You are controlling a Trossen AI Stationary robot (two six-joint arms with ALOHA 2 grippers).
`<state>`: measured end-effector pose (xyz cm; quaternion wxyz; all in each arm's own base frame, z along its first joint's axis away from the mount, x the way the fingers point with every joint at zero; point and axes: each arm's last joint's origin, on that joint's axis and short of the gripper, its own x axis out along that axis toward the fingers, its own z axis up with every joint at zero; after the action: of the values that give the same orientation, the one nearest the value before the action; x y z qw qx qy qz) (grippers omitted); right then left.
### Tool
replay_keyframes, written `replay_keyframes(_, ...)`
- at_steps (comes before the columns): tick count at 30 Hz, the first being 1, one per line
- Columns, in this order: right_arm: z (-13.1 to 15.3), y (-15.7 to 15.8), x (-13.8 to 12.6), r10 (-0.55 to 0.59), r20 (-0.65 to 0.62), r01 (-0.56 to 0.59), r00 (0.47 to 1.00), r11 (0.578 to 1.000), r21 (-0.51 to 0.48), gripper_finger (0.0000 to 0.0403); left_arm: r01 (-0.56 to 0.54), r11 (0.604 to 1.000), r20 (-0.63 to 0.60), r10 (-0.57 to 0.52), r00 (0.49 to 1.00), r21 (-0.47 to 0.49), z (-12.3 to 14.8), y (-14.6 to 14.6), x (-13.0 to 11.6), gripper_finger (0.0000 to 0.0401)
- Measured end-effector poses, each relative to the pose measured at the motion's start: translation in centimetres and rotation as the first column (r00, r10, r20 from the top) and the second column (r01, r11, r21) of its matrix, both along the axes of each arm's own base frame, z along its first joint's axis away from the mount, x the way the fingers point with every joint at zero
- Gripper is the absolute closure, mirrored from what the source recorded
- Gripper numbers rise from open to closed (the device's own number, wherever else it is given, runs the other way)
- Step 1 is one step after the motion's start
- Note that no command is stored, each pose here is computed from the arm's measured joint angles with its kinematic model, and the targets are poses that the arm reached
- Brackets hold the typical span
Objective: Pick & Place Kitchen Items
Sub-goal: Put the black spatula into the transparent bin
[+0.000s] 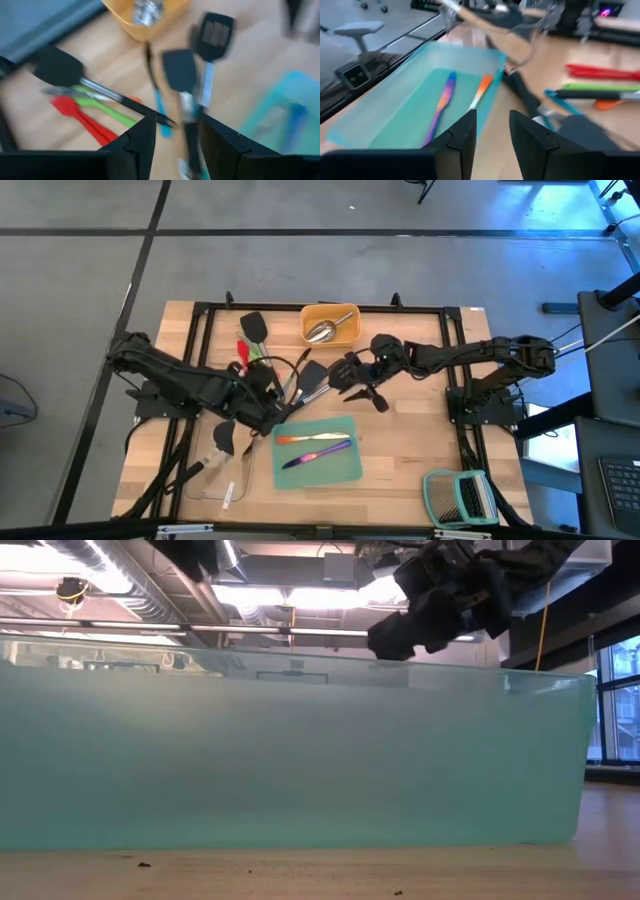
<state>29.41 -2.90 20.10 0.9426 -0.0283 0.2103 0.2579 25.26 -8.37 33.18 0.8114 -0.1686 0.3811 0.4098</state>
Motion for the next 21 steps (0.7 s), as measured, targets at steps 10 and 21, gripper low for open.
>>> replay_keyframes(10, 2.5, 0.9, 1.1, -0.090, 0.109, 0.059, 0.990, 0.964, 0.261, 0.0284, -0.079, 0.972, -0.087, 0.100, 0.991, 0.222, -2.9, 3.4, 0.2, 0.0298)
replay_keyframes(21, 5.0, 0.9, 1.3, -0.153, -0.072, 0.154, 0.986, 0.633, 0.758, 0.0284, -0.115, 0.950, 0.000, 0.120, 0.993, 0.290, -2.5, 6.0, 2.1, 0.0302)
